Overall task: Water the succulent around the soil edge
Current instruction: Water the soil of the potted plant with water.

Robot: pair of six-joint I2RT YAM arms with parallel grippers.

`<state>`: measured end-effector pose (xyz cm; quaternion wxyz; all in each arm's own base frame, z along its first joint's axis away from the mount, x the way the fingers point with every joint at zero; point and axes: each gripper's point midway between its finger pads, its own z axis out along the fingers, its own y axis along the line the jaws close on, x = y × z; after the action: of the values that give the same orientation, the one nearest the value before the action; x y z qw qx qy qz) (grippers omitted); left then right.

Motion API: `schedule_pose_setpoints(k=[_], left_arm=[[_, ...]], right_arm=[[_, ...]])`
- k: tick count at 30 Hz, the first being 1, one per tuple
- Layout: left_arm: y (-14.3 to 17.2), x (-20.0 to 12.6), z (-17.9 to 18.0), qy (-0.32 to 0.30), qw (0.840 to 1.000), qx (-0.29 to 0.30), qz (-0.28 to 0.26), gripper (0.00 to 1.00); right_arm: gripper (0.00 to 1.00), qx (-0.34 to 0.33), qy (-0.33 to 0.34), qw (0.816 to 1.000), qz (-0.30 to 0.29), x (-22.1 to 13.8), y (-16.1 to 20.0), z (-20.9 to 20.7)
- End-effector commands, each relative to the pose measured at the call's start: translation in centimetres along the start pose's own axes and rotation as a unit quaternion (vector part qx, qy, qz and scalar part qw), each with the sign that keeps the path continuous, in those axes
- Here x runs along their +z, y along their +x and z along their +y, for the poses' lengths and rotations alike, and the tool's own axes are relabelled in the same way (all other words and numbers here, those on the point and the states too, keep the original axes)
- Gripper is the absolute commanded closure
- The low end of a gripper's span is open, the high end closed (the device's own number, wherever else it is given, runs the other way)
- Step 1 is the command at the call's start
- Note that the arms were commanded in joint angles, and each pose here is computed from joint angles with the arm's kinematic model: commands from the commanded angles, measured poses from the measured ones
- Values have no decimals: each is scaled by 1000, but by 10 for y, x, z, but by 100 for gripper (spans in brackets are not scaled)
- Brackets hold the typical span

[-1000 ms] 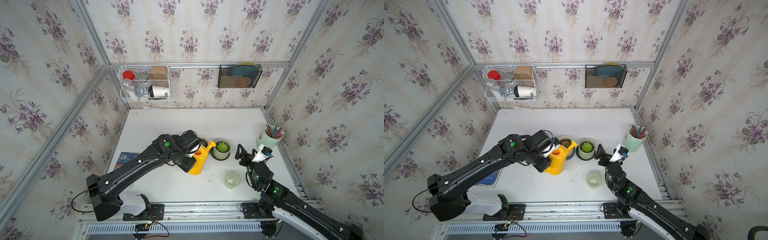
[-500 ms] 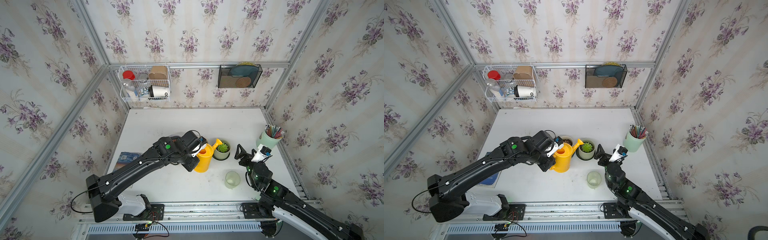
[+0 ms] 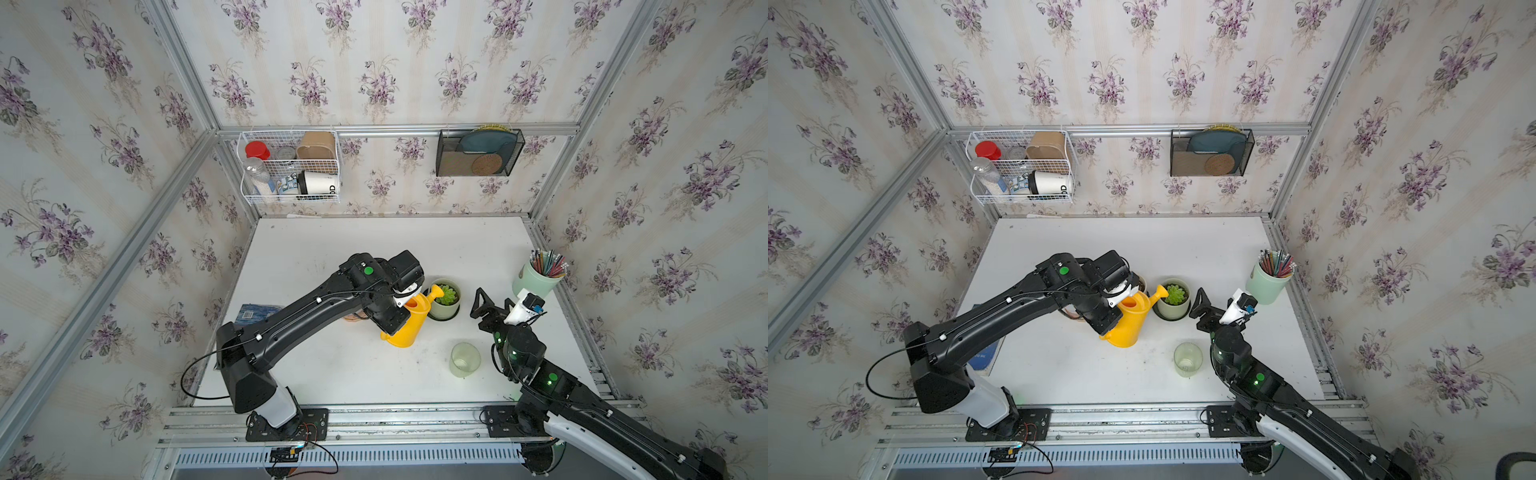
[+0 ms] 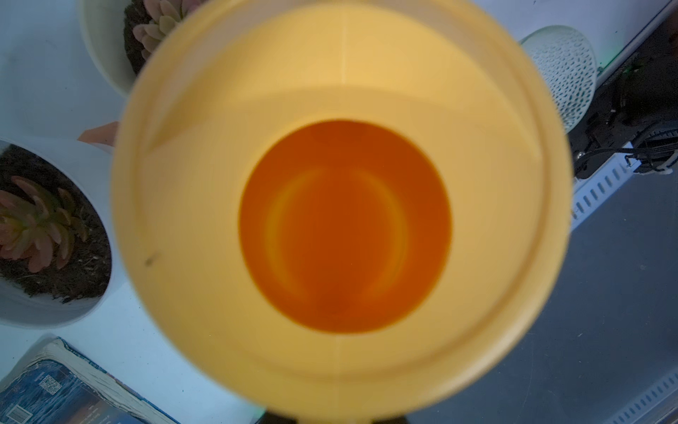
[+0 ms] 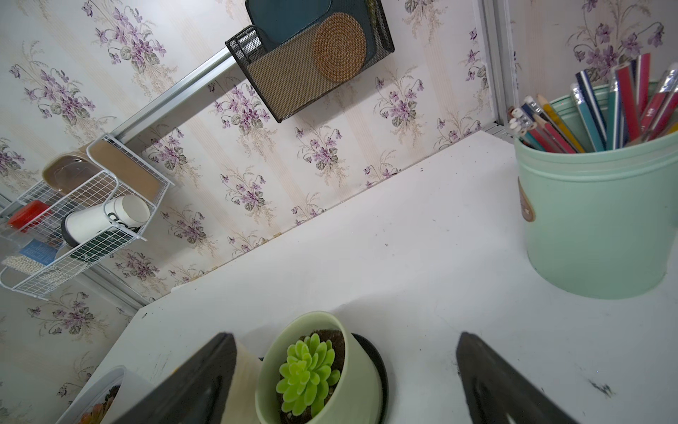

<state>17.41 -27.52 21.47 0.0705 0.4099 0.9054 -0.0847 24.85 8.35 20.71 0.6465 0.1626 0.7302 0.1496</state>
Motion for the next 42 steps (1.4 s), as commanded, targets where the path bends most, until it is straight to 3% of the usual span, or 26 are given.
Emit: schedule_pose_setpoints(k=[1, 6, 28, 37, 42], left_arm=[[8, 0, 2, -14, 999, -5, 29, 100], [8, 4, 4, -29, 998, -9, 55, 100], [-19, 14, -24, 1, 999, 27, 43, 100], [-21, 17, -17, -15, 1000, 25, 2, 100], [-14, 24, -12, -8, 997, 15, -79, 100]], right_arm=[[2, 6, 1, 1000, -8, -1, -4, 0], [1, 7, 2, 1000, -10, -2, -6, -1], [2, 14, -3, 1000, -13, -4, -9, -1], [1, 11, -5, 1000, -10, -2, -5, 0], [1, 18, -25, 999, -17, -3, -4, 3]])
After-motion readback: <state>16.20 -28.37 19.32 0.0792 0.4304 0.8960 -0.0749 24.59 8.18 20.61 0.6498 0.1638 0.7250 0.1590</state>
